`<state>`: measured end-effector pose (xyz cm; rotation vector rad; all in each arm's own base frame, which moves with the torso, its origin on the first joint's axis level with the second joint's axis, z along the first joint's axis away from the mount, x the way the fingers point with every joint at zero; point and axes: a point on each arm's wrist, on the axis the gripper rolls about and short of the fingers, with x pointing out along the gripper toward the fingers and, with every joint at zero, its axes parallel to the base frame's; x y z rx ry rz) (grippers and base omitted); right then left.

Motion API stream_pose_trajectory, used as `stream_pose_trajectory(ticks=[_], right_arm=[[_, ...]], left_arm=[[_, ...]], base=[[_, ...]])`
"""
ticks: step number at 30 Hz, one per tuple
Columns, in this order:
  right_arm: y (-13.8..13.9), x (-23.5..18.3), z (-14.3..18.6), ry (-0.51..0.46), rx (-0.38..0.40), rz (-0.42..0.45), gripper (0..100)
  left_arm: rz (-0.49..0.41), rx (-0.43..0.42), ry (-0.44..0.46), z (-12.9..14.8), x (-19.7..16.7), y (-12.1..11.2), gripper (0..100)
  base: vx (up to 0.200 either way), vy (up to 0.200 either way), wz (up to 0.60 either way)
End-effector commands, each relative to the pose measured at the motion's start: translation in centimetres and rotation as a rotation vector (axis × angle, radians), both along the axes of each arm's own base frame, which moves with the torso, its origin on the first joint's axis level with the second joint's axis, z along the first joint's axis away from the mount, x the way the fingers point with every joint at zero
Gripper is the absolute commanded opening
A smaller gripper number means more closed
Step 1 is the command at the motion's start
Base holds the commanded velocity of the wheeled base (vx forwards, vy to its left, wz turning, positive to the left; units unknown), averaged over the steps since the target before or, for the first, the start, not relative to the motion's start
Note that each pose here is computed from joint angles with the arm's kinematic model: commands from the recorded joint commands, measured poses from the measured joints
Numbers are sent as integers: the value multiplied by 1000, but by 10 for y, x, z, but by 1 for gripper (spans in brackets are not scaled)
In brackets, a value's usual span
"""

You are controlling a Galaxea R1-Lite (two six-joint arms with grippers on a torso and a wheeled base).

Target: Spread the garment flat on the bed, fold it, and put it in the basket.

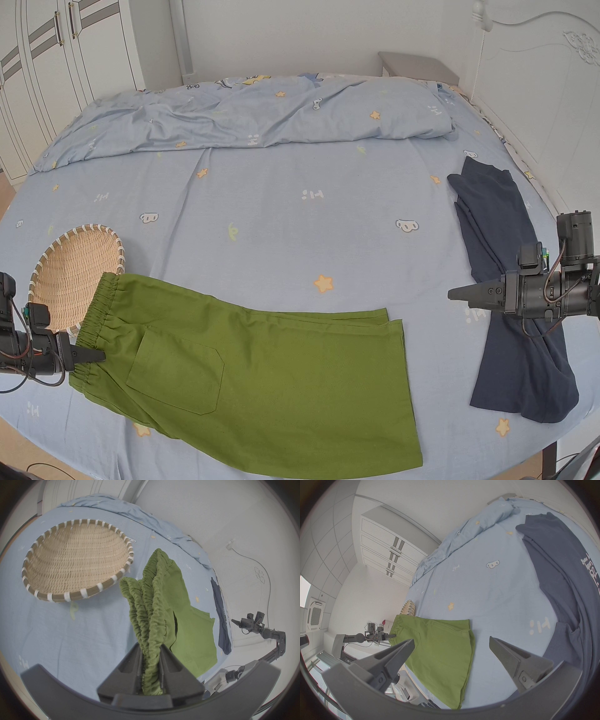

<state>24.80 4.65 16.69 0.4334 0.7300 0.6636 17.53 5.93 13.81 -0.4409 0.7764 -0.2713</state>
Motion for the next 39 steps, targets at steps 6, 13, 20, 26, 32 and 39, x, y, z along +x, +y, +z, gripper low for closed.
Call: stream_pose_trajectory(ticks=[6, 13, 20, 26, 32, 39], right_arm=[[-1, -12, 21, -76, 6, -12, 100], [-2, -15, 25, -97, -1, -28, 100], [-2, -14, 25, -96, -3, -32, 100], [-6, -11, 25, -96, -5, -50, 100], [-7, -4, 19, -75, -10, -58, 100], [-12, 3, 13, -57, -16, -76, 100]], left_arm=[[-222, 73, -46, 55, -6, -54, 0], [-340, 133, -137, 85, -19, -96, 0], [-491, 180, -191, 96, -21, -134, 0], [-576, 208, -210, 98, -11, -167, 0], [-657, 197, -169, 83, 9, -205, 0], [-709, 169, -107, 65, 17, -241, 0]], base=[[0, 0, 0], [0, 0, 0], [0, 0, 0], [0, 0, 0], [0, 0, 0], [0, 0, 0]])
